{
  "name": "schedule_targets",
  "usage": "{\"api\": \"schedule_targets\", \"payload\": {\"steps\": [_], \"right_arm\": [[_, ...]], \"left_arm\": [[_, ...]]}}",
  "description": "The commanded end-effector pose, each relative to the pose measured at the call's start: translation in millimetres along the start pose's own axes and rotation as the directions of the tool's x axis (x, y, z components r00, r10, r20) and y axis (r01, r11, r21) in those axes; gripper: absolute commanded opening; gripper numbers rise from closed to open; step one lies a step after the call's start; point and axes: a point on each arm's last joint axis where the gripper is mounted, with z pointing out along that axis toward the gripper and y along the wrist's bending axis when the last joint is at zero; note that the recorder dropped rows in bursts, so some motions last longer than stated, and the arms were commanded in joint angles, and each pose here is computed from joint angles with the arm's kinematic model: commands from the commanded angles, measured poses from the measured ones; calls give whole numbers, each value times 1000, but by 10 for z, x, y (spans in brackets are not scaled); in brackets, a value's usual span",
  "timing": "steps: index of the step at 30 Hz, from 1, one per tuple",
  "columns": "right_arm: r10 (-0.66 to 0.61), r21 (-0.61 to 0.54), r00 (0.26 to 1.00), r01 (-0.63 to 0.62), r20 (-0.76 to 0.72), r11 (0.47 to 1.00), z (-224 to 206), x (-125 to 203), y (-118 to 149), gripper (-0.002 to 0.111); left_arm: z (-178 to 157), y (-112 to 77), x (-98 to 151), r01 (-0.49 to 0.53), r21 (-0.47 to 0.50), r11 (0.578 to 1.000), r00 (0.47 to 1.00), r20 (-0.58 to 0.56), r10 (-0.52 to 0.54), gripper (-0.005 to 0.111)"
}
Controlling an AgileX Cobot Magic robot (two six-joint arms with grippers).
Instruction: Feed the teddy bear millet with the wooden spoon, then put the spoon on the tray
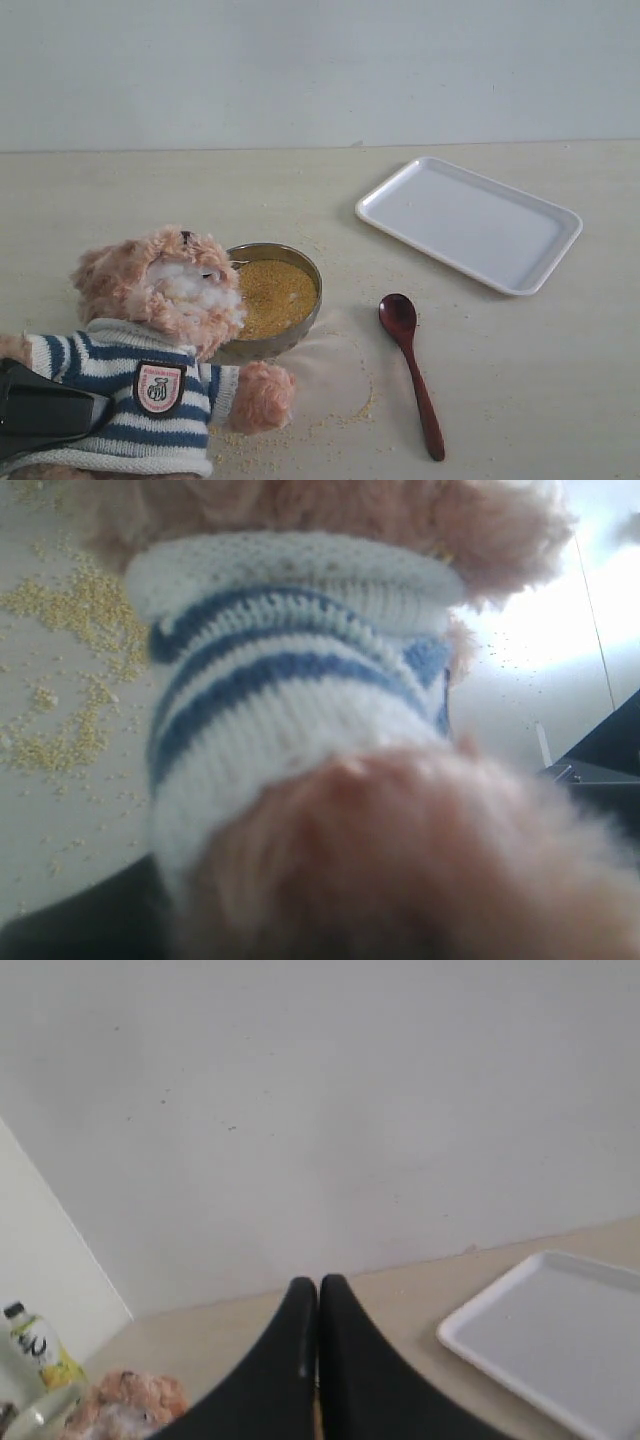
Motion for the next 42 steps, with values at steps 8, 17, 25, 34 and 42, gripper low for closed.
{"api": "schedule_targets", "payload": {"steps": [8,17,25,34,42], "right_arm": [[-203,-21,949,204,-241,979,223,-191,135,0],[-219,52,955,233,-200,971,472,-254,46,0],[-202,48,934,225,-296,973,533,-164,19,0],[-171,11,864,200,-473,980,466,3,26,0],[-167,5,840,198,-516,980,444,42,23,0]], "left_arm": [[-1,-25,-2,8,29,1000,1000,7,-8,5],[-1,-25,-2,8,29,1000,1000,7,-8,5],[-1,-25,-2,8,29,1000,1000,7,-8,5],[-1,-25,-2,8,29,1000,1000,7,-8,5],[-1,-25,-2,8,29,1000,1000,7,-8,5]]}}
